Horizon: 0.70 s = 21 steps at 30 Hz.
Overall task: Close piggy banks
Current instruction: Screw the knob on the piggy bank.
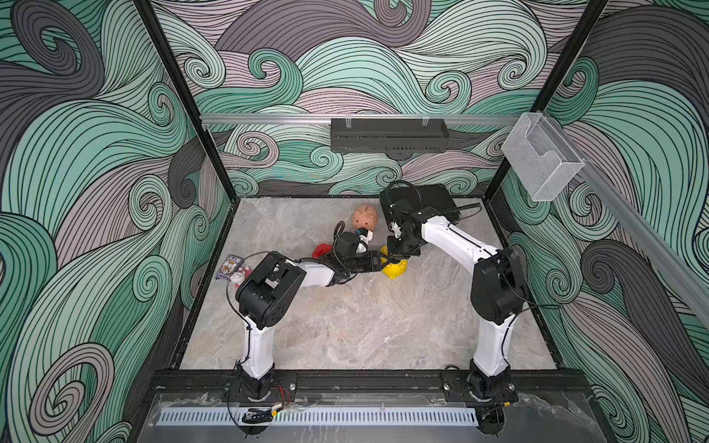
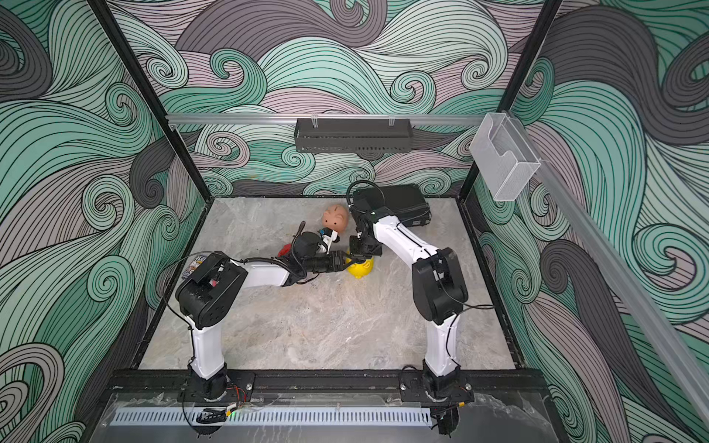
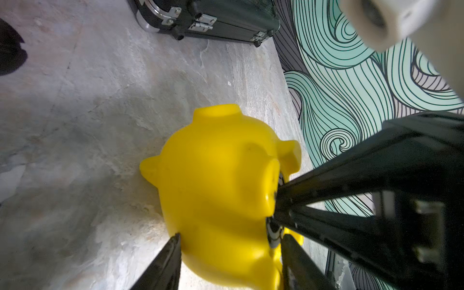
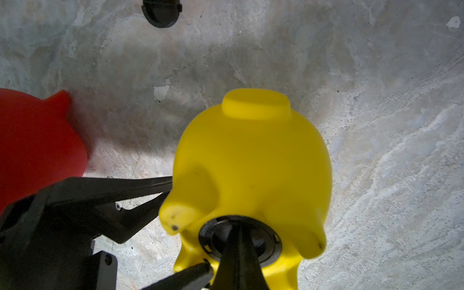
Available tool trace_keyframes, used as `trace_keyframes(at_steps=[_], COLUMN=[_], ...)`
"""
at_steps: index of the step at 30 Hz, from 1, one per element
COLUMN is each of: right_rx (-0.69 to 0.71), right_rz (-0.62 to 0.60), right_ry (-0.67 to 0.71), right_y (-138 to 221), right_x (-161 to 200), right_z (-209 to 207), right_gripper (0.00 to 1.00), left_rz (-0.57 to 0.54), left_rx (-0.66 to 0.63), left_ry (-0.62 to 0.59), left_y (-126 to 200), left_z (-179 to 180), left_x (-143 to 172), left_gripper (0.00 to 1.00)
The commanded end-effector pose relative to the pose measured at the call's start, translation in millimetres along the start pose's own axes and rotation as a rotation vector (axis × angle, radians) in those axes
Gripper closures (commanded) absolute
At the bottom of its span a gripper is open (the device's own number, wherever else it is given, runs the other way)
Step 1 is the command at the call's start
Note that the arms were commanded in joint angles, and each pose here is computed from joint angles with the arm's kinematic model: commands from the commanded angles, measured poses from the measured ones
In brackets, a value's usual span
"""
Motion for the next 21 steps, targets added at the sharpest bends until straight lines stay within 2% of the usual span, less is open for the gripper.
trace_keyframes(at_steps=[1, 21], right_rx=[0.107, 0.078], right_rz=[-0.014, -0.037], right_ry=[-0.037, -0.044], right_y=[-26, -13], right_x=[-4, -5], right_z=[-23, -18], right_gripper=[1.0, 1.0], left_rz=[0.086, 0.084], left_rx=[-0.062, -0.064], left_ry=[0.01, 0.009], left_y=[-10, -9], left_z=[12, 12], left_x=[28, 27], left_gripper=[0.4, 0.4])
Point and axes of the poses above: each gripper's point midway between its finger pads, its own y axis back along the fingers, its own z axis along the line the jaws close on, x = y × z, the point moved 2 cm from there along y, back along the fingers, and after that the axes turned 5 degrees about -y, right-handed, at the moved point
